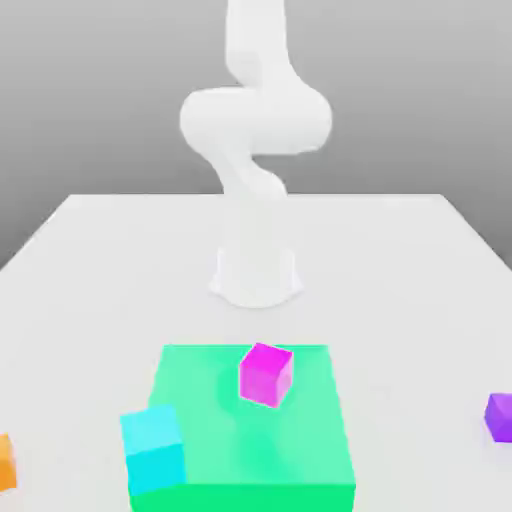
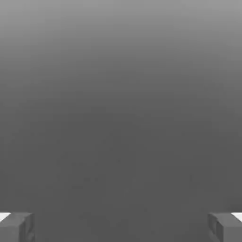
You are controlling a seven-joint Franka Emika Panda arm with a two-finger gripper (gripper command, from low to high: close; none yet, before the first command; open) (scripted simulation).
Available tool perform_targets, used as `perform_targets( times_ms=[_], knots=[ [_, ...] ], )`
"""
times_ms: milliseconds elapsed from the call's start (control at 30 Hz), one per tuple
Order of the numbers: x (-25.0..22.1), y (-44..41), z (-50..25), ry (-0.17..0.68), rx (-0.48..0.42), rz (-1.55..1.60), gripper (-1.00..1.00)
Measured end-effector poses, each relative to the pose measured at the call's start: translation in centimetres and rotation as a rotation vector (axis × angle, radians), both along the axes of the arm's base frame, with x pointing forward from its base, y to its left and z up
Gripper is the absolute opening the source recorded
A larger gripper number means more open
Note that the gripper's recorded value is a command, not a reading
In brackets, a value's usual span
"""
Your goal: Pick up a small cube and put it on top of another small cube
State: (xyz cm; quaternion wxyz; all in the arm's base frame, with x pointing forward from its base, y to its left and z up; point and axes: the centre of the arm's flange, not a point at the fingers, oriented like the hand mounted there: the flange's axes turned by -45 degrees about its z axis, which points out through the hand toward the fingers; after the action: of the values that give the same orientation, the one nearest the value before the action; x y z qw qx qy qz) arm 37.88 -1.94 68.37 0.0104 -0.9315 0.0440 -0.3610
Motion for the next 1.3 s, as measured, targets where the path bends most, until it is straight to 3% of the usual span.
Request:
perform_targets(
  times_ms=[267,533,800,1000,1133,1167,1300],
  knots=[
    [8.3,-7.6,-10.6,0.189,0.133,-0.226,0.0],
    [12.2,-16.0,-23.3,0.363,0.247,-0.476,0.0],
    [11.2,-24.5,-37.2,0.527,0.339,-0.75,0.0],
    [7.6,-29.5,-47.8,0.646,0.388,-0.954,0.0],
    [6.9,-30.2,-54.0,0.662,0.393,-0.983,0.0],
    [6.9,-30.2,-55.1,0.663,0.393,-0.984,-1.0],
    [6.9,-30.2,-55.1,0.662,0.393,-0.984,-1.0]
  ],
)
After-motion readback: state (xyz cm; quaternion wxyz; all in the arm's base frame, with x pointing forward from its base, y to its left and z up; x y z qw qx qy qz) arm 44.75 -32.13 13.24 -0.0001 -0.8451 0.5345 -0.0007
